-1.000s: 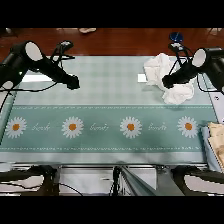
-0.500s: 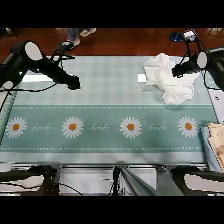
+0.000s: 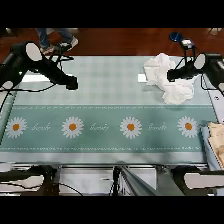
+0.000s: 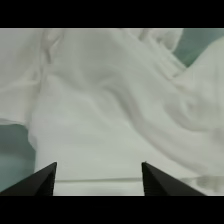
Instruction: Fold the shirts.
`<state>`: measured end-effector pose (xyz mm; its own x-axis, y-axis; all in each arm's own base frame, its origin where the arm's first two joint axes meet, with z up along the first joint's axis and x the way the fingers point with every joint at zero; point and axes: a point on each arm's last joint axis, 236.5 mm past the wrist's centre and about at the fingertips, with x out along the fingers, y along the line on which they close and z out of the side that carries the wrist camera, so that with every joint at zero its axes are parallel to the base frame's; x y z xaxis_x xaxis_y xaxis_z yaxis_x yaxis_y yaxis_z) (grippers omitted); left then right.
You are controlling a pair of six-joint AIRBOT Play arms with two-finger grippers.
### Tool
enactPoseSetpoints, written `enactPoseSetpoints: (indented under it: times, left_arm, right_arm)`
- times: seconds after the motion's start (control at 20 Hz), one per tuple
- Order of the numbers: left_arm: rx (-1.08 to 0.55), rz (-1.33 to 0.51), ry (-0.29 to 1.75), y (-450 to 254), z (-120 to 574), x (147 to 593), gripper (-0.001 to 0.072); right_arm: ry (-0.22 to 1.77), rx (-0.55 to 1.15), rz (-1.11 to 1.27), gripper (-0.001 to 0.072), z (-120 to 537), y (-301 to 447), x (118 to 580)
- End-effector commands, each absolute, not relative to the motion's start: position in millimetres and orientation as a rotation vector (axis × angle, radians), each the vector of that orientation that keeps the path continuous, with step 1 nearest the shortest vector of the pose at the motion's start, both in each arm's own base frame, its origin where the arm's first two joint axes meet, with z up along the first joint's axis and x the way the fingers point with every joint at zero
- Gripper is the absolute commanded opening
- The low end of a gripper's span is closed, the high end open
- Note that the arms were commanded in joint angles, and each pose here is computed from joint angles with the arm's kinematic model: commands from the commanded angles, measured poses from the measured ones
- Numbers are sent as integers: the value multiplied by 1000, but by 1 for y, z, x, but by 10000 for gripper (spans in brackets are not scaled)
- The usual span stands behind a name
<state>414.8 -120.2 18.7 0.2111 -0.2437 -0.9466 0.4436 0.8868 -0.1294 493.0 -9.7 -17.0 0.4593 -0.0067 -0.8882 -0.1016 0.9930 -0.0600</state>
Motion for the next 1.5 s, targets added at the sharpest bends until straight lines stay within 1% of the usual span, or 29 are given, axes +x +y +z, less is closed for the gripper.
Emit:
enactPoseSetpoints:
  times: [0.0, 0.2, 0.25, 0.3, 0.35, 0.4, 0.5, 0.7, 0.85, 0.95, 1.05, 1.15, 1.25, 1.35, 1.45]
  left_arm:
    - [179, -465, 1275, -116, 18, 416, 720]
    - [180, -465, 1275, -116, 18, 416, 720]
    - [180, -465, 1275, -116, 18, 416, 720]
    - [180, -466, 1275, -116, 18, 416, 720]
    - [182, -467, 1275, -116, 18, 416, 720]
    - [182, -467, 1275, -116, 18, 416, 720]
    - [181, -467, 1275, -116, 19, 416, 720]
    - [178, -465, 1268, -117, 22, 415, 720]
    - [181, -468, 1252, -116, 34, 411, 719]
    - [185, -472, 1242, -115, 48, 404, 710]
    - [183, -467, 1197, -114, 71, 398, 709]
    - [184, -462, 1122, -114, 101, 392, 710]
    - [170, -457, 1039, -114, 135, 381, 710]
    - [154, -475, 954, -118, 169, 368, 710]
    - [124, -510, 882, -127, 197, 353, 710]
  right_arm:
    - [1161, -43, 147, 603, -56, 13, 491]
    - [1184, -36, 135, 591, -91, 11, 498]
    - [1205, -15, 122, 532, -101, 11, 496]
    - [1221, -3, 116, 348, -106, 11, 494]
    - [1226, 1, 118, 12, -105, 12, 493]
    - [1214, 20, 119, 19, -99, 15, 494]
    - [1143, 25, 138, 17, -66, 20, 500]
    - [871, 52, 217, 15, 65, 42, 503]
    - [671, 106, 256, 15, 163, 57, 482]
    - [555, 215, 348, 15, 221, 84, 460]
    - [445, 322, 500, 14, 275, 126, 432]
    - [369, 437, 686, 14, 324, 179, 394]
    - [340, 529, 873, 15, 359, 230, 350]
    - [340, 527, 1002, 15, 375, 268, 315]
    - [386, 499, 1054, 16, 366, 295, 297]
